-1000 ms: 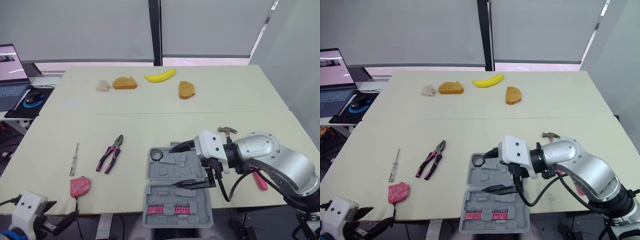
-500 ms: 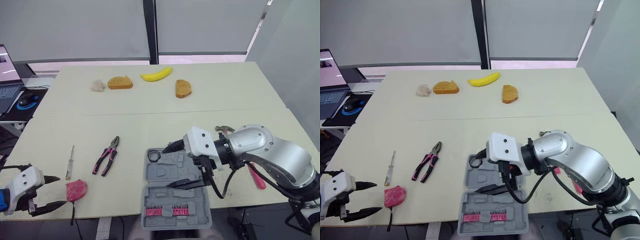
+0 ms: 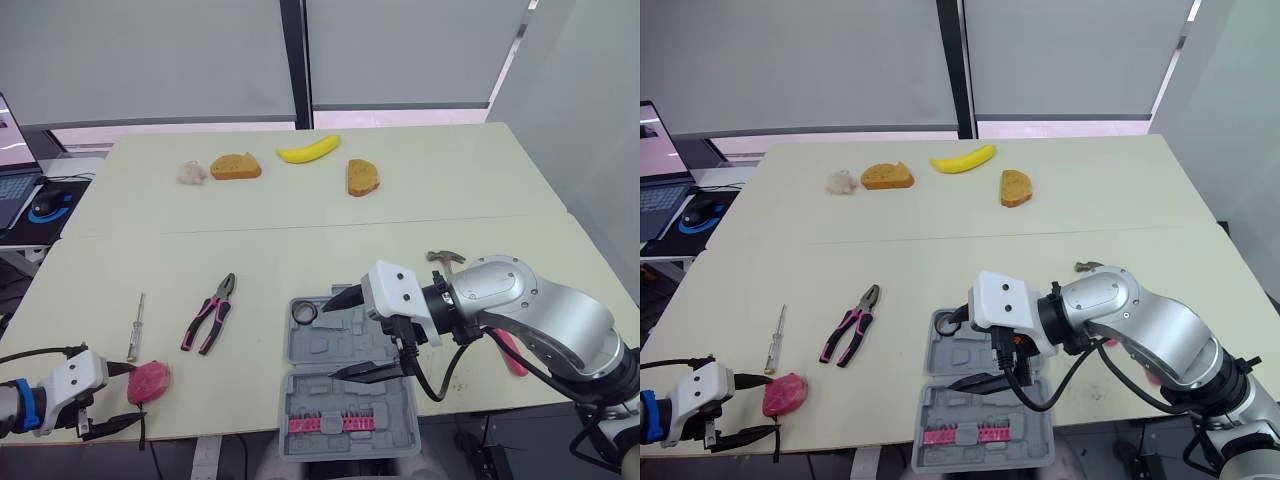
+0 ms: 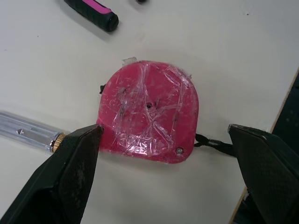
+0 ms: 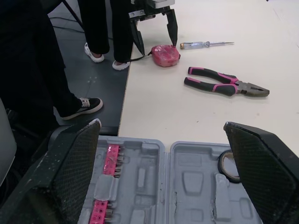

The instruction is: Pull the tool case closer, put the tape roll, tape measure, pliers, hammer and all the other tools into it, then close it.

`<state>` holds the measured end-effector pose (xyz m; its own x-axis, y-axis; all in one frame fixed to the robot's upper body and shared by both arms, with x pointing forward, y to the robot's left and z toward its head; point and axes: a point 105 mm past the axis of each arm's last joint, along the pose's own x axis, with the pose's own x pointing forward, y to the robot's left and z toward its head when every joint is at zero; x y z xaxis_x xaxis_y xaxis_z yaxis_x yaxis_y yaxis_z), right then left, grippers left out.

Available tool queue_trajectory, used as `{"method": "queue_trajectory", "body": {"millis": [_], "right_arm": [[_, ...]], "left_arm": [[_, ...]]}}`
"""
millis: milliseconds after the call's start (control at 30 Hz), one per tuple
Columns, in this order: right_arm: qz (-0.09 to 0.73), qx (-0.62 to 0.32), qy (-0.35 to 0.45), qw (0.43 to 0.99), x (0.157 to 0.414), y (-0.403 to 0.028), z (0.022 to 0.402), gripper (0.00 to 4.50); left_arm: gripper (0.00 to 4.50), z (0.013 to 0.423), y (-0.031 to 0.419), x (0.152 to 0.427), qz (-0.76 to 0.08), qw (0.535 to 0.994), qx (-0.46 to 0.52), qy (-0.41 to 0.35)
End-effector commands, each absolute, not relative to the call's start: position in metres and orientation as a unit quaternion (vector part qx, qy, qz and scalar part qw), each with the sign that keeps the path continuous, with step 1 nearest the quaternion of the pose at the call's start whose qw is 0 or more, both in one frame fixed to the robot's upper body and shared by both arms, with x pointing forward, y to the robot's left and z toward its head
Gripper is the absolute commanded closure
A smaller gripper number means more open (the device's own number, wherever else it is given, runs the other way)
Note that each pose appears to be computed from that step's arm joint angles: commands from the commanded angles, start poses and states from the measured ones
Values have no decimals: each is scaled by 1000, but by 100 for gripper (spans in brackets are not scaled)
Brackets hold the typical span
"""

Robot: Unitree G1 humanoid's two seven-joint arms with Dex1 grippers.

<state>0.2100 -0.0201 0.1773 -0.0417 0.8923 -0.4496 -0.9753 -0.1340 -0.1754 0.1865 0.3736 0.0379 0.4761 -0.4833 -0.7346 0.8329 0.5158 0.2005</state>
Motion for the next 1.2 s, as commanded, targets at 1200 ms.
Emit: {"method": "queue_trajectory", "body": {"millis": [1200], "right_arm": [[731, -250, 77, 631, 207, -20, 180, 0]], "left_arm": [[3, 50, 361, 189, -399, 823, 298, 273]]}}
